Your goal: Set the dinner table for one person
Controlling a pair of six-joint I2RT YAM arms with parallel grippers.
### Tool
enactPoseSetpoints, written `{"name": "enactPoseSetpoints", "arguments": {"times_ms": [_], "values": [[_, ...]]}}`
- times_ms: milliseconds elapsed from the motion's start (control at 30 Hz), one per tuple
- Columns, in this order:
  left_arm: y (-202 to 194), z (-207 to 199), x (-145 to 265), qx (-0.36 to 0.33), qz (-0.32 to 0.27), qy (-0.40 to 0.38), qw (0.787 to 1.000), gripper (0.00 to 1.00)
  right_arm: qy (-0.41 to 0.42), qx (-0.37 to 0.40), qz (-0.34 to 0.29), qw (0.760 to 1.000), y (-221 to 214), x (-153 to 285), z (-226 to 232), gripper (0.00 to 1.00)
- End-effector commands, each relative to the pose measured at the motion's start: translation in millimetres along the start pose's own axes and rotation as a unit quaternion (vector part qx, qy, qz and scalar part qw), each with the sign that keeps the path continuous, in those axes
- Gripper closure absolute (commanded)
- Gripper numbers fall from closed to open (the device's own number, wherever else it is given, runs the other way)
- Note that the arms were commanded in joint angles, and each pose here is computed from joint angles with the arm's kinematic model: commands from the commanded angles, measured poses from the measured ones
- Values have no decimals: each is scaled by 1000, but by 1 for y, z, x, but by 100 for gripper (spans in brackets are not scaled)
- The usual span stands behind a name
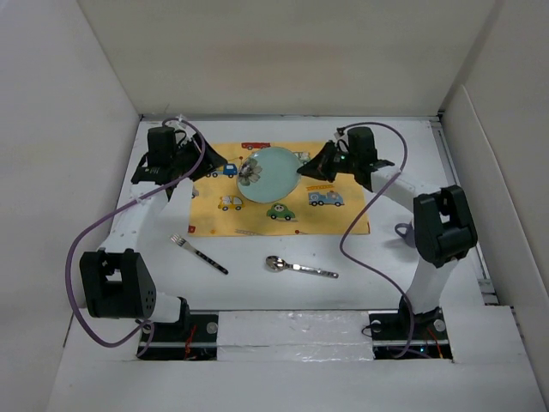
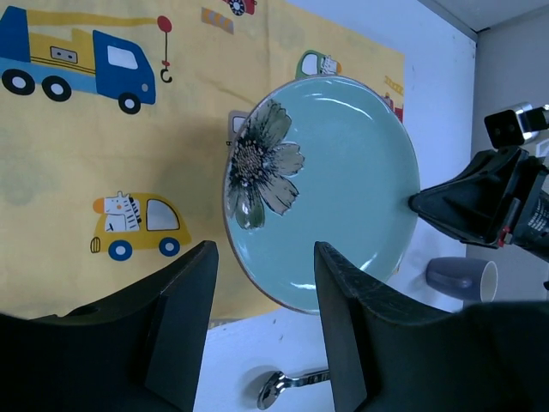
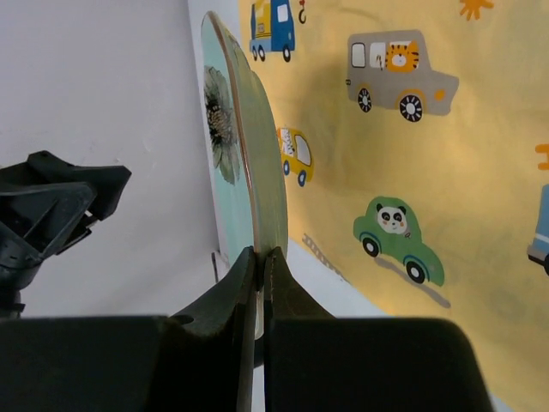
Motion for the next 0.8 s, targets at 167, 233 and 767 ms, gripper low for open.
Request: {"name": "enactPoseSetpoints", "arguments": {"times_ms": [167, 233, 767], "values": [[3, -8, 14, -26, -22, -9, 999, 54, 51, 42, -27, 997, 9, -20, 1, 100], [2, -7, 14, -25, -20, -7, 999, 54, 18, 35, -13, 999, -1, -29, -19, 100], [-1, -4, 13, -24, -18, -4, 1000, 55, -160, 36, -3, 986, -15, -17, -55, 39]]}}
Point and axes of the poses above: each gripper's point midway between its finger pads, its own x axis back along the fingers, its own z axis along the line the jaws close on, y = z × x, the point moved 10 cm from there along x, back along the fingers, and after that the axes turned 4 degrees about x, right-handed, at the moved point
